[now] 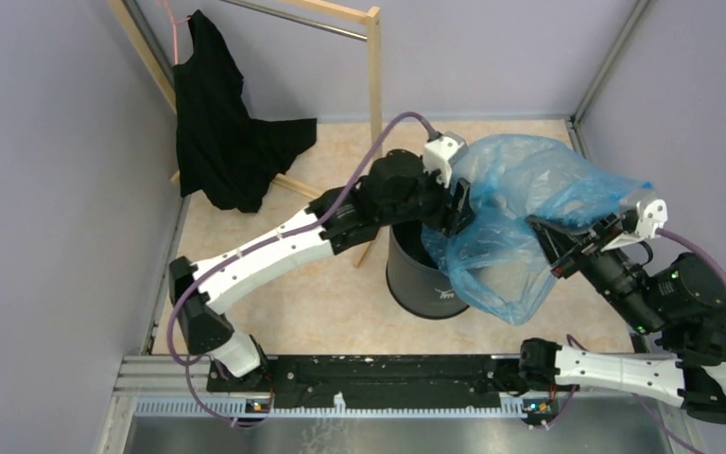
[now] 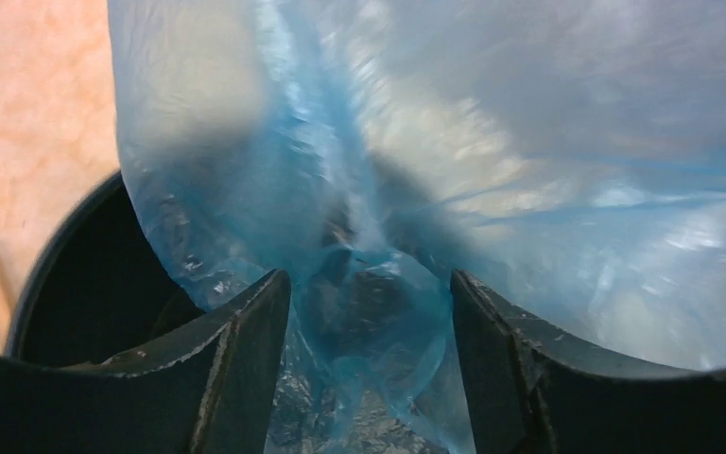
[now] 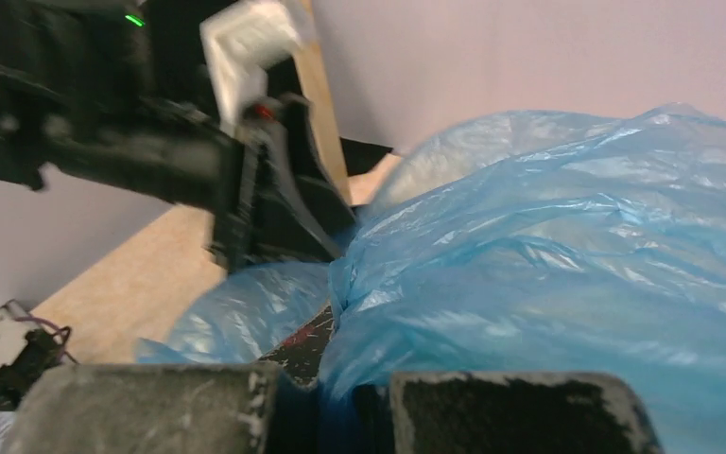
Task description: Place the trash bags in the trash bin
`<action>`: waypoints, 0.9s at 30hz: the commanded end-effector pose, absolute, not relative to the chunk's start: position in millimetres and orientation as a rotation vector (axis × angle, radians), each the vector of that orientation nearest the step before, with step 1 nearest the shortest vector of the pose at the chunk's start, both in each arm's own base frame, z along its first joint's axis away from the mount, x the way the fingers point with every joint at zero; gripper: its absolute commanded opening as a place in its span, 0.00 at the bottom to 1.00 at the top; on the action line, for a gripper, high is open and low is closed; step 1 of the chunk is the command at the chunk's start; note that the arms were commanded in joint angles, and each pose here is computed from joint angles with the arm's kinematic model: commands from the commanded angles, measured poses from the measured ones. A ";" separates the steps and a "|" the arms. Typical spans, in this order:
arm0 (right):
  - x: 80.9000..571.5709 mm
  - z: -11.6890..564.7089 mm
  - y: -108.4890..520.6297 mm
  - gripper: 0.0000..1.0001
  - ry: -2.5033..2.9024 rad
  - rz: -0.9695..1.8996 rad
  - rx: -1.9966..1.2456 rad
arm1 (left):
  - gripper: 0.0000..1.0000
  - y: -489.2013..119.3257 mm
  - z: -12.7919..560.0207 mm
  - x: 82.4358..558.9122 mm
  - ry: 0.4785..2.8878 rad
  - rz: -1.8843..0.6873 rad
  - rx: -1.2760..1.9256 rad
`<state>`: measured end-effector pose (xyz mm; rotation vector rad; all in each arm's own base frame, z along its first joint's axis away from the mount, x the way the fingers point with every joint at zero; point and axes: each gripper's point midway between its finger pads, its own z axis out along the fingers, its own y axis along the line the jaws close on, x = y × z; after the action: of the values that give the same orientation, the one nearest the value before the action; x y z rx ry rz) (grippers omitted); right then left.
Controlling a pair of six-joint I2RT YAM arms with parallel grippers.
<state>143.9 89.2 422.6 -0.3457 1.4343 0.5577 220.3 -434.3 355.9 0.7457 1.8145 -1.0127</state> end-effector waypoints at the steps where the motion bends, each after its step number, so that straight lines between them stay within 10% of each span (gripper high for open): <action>1: 136.9 436.9 118.5 0.00 1.386 0.715 -0.331 | 0.67 -433.5 311.7 234.8 1.909 -0.830 0.751; 8: 148.1 446.7 155.4 0.00 1.414 0.665 -0.395 | 0.69 -393.9 294.4 222.7 1.915 -0.818 0.652; 13: 148.4 456.9 191.3 0.00 1.411 0.653 -0.528 | 0.98 -370.2 309.6 200.0 1.882 -0.910 0.624; 27: 99.7 453.7 183.2 0.00 1.309 0.901 -0.673 | 0.98 -319.6 443.8 208.1 1.553 -0.913 0.469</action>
<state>126.1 172.3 441.9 -0.5941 1.3822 0.7356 183.9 -320.9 413.5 0.5283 1.6168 -0.9863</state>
